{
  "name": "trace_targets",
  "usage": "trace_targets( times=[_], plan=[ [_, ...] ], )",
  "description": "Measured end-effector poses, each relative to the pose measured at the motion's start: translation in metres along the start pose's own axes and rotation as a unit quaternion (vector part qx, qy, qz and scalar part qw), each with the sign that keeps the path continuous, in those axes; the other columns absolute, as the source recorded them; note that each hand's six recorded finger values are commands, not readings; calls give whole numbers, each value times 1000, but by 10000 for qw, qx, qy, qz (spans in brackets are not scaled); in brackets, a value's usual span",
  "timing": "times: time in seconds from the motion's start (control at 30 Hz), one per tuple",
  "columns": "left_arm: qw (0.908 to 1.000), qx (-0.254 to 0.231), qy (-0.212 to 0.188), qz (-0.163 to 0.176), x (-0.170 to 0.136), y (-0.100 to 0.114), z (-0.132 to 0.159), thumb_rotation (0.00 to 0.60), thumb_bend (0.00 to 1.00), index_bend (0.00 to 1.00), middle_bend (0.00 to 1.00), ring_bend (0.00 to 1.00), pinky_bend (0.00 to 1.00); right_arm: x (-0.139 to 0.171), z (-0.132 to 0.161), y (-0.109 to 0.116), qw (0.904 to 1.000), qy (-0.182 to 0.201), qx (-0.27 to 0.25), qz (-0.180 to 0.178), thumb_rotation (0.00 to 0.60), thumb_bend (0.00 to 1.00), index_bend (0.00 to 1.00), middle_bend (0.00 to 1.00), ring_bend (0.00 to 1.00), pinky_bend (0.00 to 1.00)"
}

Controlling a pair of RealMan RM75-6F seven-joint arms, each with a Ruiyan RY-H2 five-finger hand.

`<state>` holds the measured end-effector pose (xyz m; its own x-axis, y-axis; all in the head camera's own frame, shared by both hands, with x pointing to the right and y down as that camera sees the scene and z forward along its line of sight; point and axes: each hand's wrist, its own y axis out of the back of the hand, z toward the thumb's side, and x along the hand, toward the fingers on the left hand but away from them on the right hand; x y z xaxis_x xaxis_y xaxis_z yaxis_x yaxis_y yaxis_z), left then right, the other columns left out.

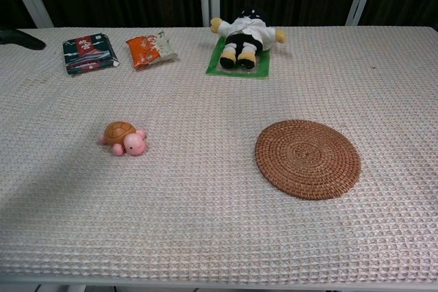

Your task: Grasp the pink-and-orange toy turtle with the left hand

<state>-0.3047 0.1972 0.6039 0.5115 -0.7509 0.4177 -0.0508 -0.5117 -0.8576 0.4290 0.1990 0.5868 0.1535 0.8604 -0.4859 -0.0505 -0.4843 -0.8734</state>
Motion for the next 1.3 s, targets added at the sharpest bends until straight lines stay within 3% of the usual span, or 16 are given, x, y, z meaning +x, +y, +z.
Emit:
trace_targets(
  times=[0.3,0.53,0.77,1.1,1.3],
  plan=[
    [9970,397,-547,-385,61,-26,30,600,317,129,119,0,17,0,-6,3,10000,-62,-23,-36,600,327,0,0,0,0],
    [9952,532,-458,-677,94,-46,29,600,327,166,157,0,20,0,-12,4,9999,-132,-45,-43,600,327,0,0,0,0],
    [9946,534,-232,-854,107,-65,20,600,327,254,244,0,20,0,-19,5,9997,-218,-58,-50,600,327,0,0,0,0],
    [9939,476,-244,-963,115,-84,19,600,326,315,308,3,30,1,-22,6,9997,-249,-58,-66,600,327,0,0,0,0],
    [9943,488,-149,-936,117,-87,15,600,326,440,444,90,55,0,-23,4,9996,-266,-66,-40,600,327,0,0,0,0]
  ],
)
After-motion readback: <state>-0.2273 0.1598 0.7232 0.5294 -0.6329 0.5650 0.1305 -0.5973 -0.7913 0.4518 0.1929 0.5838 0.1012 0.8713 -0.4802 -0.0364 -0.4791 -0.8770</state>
